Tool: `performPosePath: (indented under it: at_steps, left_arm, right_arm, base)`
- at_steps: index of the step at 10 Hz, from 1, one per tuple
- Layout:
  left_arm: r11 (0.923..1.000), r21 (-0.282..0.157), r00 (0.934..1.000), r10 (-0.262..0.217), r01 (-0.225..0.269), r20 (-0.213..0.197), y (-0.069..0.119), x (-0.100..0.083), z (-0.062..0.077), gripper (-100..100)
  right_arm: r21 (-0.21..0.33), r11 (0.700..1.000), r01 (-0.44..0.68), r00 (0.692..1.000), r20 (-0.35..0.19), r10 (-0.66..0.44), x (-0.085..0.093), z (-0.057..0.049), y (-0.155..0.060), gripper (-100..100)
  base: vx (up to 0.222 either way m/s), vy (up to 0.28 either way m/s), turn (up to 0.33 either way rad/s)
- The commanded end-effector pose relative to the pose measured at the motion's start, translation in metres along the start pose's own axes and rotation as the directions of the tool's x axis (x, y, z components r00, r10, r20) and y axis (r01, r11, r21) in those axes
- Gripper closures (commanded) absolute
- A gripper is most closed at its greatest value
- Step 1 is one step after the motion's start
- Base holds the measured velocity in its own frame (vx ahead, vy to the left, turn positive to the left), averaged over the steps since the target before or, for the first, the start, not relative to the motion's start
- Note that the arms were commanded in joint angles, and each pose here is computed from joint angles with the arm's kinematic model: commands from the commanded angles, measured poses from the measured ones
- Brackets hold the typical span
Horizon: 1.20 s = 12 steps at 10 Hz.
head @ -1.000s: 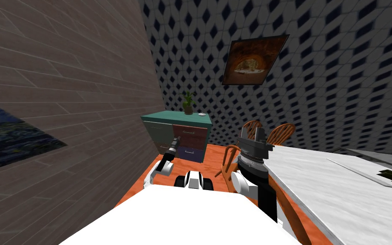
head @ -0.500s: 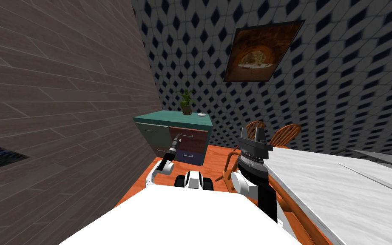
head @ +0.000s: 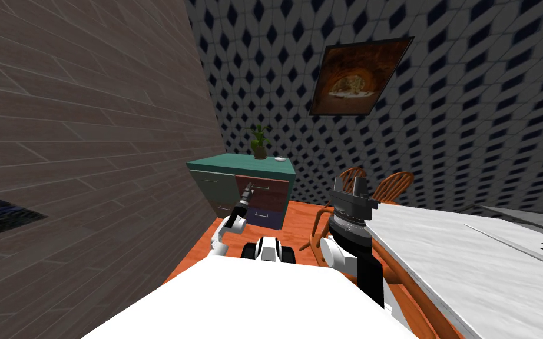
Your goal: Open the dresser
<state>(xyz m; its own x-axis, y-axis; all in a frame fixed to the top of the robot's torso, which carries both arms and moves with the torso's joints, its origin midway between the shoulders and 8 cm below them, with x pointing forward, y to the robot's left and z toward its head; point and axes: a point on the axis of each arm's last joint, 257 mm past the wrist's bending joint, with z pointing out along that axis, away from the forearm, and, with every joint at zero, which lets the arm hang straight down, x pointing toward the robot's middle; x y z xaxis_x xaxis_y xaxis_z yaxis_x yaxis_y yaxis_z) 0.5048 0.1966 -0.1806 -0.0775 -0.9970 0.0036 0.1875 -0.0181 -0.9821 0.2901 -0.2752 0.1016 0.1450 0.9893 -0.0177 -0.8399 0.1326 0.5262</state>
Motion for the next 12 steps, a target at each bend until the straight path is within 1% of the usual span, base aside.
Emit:
performPosePath:
  at_steps: [1,4,5,6,7,8,10,11,12]
  left_arm:
    - [1.0000,-0.001,1.0000,0.001,-0.001,-0.001,0.002,-0.007,-0.010,100]
    - [1.0000,-0.001,1.0000,0.000,0.000,-0.005,0.004,-0.014,-0.027,100]
    - [1.0000,-0.002,1.0000,-0.001,0.001,-0.006,0.004,-0.016,-0.031,100]
    - [1.0000,-0.002,1.0000,0.000,0.000,-0.005,0.005,-0.015,-0.026,100]
    - [0.9991,-0.007,0.9986,0.041,-0.041,-0.035,0.003,-0.001,-0.024,-100]
    - [0.9990,-0.013,0.9983,0.042,-0.043,-0.040,0.005,0.007,-0.023,-100]
    - [0.9999,-0.010,0.9997,0.004,-0.004,-0.026,0.004,0.017,-0.021,-100]
    - [0.9998,-0.011,0.9994,0.015,-0.016,-0.029,0.003,0.014,-0.022,-100]
    - [0.9998,-0.011,0.9995,0.015,-0.015,-0.028,-0.003,0.014,-0.019,-100]
  right_arm:
    - [0.000,1.000,0.000,1.000,0.000,0.000,0.000,0.000,0.000,0]
    - [0.000,1.000,0.000,1.000,0.000,0.000,0.000,0.000,0.000,0]
    - [0.000,1.000,0.000,1.000,0.000,0.000,0.000,0.000,0.000,0]
    - [0.000,1.000,0.000,1.000,0.000,0.000,0.000,0.000,0.000,0]
    - [0.000,1.000,0.000,1.000,0.000,0.000,0.000,0.000,0.000,0]
    - [0.000,1.000,0.000,1.000,0.000,0.000,0.000,0.000,0.000,0]
    - [0.000,1.000,0.000,1.000,0.000,0.000,0.000,0.000,0.000,0]
    - [0.000,1.000,0.000,1.000,0.000,0.000,0.000,0.000,0.000,0]
    - [0.000,1.000,0.000,1.000,0.000,0.000,0.000,0.000,0.000,0]
  base:
    - [0.008,-0.021,0.019]
    - [0.015,-0.045,0.014]
    - [0.007,-0.029,0.009]
    - [0.001,-0.011,0.003]
    - [0.033,-0.010,0.055]
    - [0.056,-0.025,0.043]
    - [0.041,-0.016,0.008]
    - [0.012,-0.007,0.000]
    - [0.065,-0.006,-0.011]
